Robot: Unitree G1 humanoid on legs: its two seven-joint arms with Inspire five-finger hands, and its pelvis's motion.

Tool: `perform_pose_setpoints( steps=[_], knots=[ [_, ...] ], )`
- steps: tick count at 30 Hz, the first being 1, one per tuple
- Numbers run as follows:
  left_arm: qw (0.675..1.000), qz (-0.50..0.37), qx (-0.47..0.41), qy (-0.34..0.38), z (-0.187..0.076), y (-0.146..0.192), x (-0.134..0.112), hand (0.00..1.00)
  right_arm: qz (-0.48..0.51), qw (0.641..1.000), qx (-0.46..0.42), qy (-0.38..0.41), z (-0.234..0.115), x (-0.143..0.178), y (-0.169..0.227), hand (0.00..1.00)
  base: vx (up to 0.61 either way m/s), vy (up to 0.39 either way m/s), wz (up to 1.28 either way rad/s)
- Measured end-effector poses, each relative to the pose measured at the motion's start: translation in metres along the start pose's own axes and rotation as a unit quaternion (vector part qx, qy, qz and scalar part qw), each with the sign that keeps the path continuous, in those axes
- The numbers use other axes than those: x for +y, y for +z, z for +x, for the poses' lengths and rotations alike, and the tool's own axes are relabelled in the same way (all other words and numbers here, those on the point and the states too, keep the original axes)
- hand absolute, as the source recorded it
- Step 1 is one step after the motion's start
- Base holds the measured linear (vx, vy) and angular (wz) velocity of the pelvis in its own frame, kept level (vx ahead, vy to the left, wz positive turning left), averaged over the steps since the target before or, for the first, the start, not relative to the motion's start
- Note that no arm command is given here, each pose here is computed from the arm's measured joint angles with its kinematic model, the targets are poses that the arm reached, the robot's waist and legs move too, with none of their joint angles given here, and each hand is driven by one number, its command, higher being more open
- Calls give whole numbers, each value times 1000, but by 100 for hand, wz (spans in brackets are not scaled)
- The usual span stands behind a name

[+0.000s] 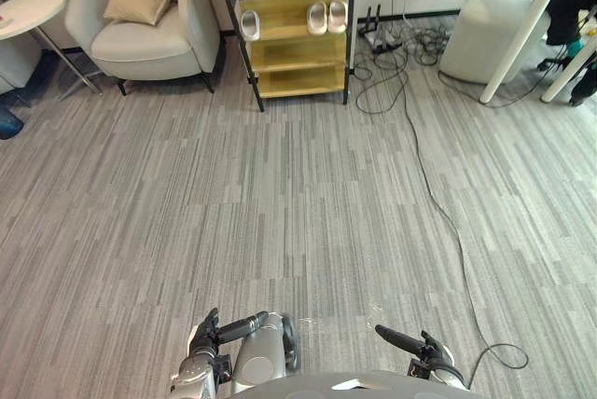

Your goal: Organize the slippers on the shoe rack

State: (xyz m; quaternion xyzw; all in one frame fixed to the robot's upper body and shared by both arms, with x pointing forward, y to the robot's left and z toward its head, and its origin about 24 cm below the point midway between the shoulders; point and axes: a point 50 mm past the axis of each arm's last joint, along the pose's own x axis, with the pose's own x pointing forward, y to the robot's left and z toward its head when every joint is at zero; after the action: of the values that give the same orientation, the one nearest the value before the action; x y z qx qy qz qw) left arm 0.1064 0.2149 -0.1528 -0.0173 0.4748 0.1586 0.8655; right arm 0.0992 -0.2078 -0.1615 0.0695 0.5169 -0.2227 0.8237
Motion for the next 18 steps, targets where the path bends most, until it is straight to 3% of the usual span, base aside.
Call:
perform_pose_setpoints(
  steps=[10, 18],
  knots=[
    [999, 36, 5, 4, 6, 11, 4, 100, 3, 1000, -9, 28, 0, 15, 7, 100, 473, 194, -15],
    [999, 24, 11, -21, 4, 8, -17, 100, -3, 998, -54, 40, 1, 22, 30, 100, 409, -128, 31]
  ],
)
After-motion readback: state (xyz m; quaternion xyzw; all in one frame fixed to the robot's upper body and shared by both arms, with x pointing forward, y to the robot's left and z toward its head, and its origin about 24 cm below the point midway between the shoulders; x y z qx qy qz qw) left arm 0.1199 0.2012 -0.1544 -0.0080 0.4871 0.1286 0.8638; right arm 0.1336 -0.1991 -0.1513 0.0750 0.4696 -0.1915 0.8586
